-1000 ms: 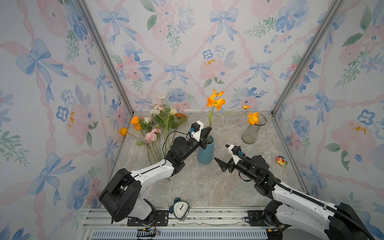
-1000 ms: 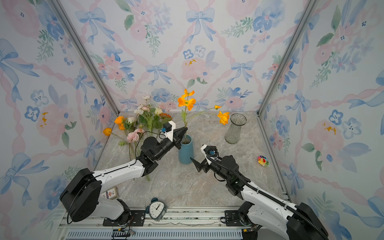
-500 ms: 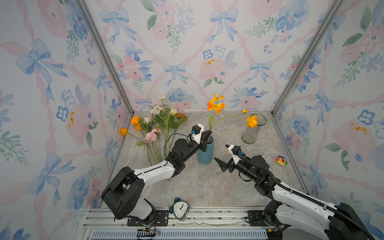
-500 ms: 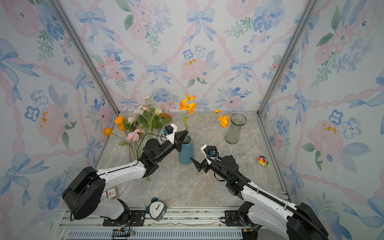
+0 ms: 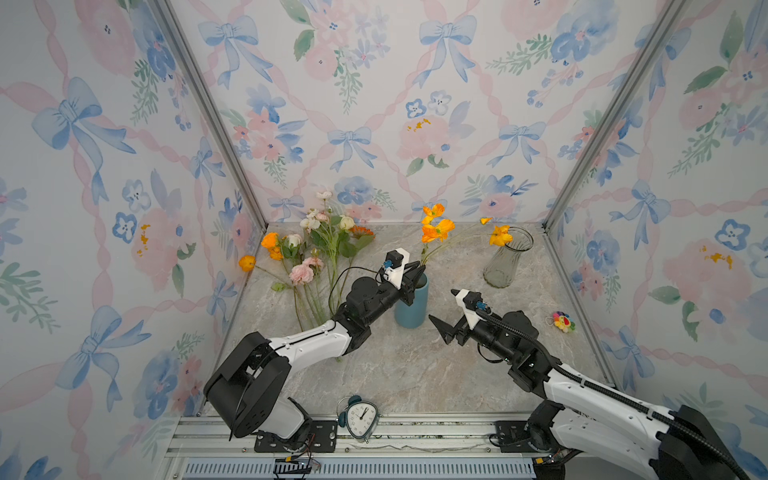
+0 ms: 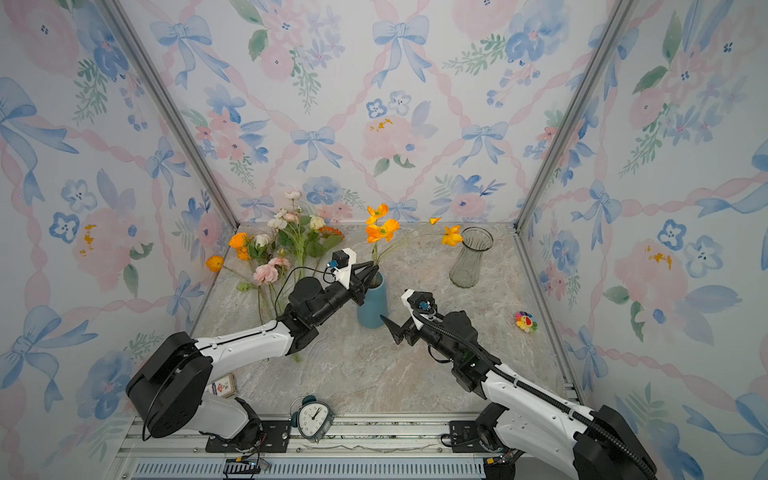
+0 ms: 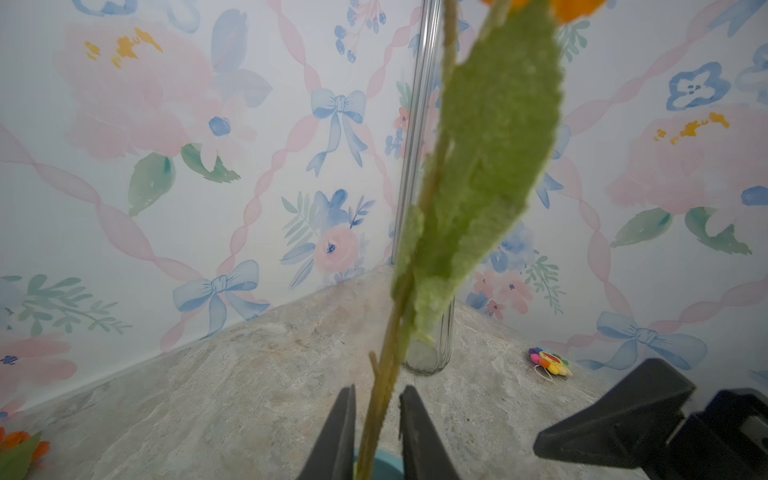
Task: Arrange the flowers into the vase
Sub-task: 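Lower the poppy stems into the teal vase and open the left gripper, then withdraw the left gripper back down to the flower pile stems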
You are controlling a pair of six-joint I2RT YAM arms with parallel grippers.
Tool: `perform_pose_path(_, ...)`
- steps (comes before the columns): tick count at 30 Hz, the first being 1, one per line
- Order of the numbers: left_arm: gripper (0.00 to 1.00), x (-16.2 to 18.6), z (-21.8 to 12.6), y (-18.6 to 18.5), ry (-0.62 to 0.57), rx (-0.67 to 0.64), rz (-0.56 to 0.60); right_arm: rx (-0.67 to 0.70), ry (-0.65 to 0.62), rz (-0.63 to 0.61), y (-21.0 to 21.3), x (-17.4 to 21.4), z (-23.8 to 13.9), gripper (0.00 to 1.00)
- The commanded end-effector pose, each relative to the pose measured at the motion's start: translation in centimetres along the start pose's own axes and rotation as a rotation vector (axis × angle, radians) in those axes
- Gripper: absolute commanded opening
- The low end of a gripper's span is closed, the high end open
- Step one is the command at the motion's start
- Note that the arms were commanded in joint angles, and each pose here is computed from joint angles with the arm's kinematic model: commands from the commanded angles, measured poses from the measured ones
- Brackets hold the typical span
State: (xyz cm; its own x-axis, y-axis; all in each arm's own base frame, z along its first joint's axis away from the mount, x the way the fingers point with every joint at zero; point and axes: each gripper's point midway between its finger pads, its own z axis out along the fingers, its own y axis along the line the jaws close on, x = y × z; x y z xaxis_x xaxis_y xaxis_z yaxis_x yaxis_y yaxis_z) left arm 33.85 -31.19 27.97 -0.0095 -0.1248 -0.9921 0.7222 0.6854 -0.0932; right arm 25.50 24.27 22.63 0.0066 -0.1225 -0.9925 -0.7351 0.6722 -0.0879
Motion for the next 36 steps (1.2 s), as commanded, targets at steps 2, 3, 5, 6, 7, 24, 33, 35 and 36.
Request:
perform_pose_path(2,0.28,-0.2,0.4,-0.2,0.01,0.0,-0.007,-0.017,-0.018,-0.018,0.4,-0.4,0.0,0.97)
perform_pose_path(3,0.3,-0.4,0.3,-0.2,0.008,0.001,-0.007,-0.017,-0.019,-0.018,0.4,-0.4,0.0,0.97)
perform_pose_path(5,0.33,-0.7,0.2,-0.3,0.005,0.003,-0.004,-0.017,-0.017,-0.016,0.4,-0.4,0.1,0.97)
perform_pose_path(6,0.35,-0.8,0.0,-0.3,0.005,0.003,-0.001,-0.019,-0.018,-0.016,0.5,-0.4,0.0,0.97)
perform_pose_path(7,0.35,-1.1,-0.1,-0.4,0.003,0.005,0.004,-0.02,-0.021,-0.016,0.5,-0.5,0.0,0.97)
perform_pose_path(24,0.43,-3.9,-4.0,14.9,0.254,-0.588,-0.002,-0.056,-0.004,-0.039,1.6,-0.2,0.4,0.97)
perform_pose_path(33,0.39,4.5,-7.9,24.9,0.52,-0.861,-0.192,-0.114,-0.001,-0.108,4.4,-0.4,0.8,0.97)
perform_pose_path(35,0.36,6.1,-8.5,26.3,0.554,-0.863,-0.242,-0.132,-0.016,-0.104,5.1,-0.8,0.7,0.97)
perform_pose_path(36,0.35,6.9,-8.9,27.1,0.583,-0.879,-0.247,-0.147,-0.015,-0.107,5.6,-0.9,0.7,0.97)
